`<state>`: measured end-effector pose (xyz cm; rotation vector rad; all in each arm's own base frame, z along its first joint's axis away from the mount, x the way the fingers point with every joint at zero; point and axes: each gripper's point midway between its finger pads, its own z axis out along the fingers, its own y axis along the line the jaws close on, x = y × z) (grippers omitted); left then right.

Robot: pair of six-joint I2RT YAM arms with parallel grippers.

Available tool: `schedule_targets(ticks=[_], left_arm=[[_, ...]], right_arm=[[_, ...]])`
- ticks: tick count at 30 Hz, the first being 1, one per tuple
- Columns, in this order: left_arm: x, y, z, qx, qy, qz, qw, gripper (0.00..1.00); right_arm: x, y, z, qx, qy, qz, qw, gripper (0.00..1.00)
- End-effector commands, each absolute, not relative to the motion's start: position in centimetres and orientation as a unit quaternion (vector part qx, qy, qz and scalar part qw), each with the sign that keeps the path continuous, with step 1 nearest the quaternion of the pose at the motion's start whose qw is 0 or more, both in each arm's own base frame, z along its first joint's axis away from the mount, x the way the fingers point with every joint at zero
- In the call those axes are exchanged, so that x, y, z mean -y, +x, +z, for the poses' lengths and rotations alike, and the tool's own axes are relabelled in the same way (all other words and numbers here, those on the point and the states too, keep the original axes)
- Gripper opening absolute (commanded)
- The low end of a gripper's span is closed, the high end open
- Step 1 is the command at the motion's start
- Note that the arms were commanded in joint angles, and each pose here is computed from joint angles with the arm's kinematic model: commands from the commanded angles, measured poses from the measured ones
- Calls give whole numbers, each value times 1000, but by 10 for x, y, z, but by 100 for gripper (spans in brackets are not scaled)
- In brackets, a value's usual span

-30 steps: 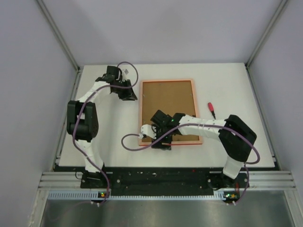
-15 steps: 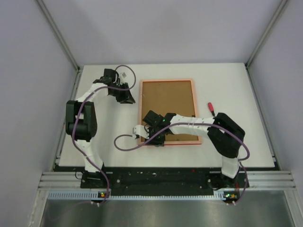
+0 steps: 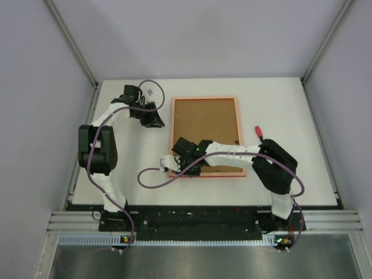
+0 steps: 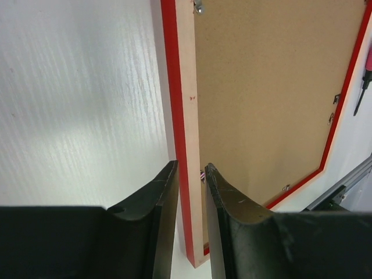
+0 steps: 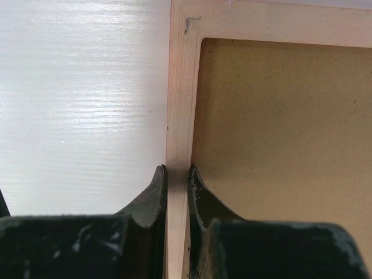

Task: Take the photo out of the frame
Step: Turn over the photo frame at the center of the board.

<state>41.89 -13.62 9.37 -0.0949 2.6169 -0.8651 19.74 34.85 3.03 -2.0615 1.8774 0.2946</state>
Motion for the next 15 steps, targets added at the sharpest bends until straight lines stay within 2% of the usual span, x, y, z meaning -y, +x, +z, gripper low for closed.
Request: schedule_targets(ticks=[1,7,11,15], left_arm=[[142,420,127,-912,19,-335,237,33],[135,420,153,-893,106,-310,308,47],[125,418,180,-862,178,-281,381,68],[115,414,196,-838,232,-254,424,74]], right_arm=[[-360,194,48,-646,-731,122,181,0],[-372,200,113,-649,-700,199,221,0],[-370,208,154,-652,-677,249,234,0],[-367,216,181,-652,-662,272,249,0]])
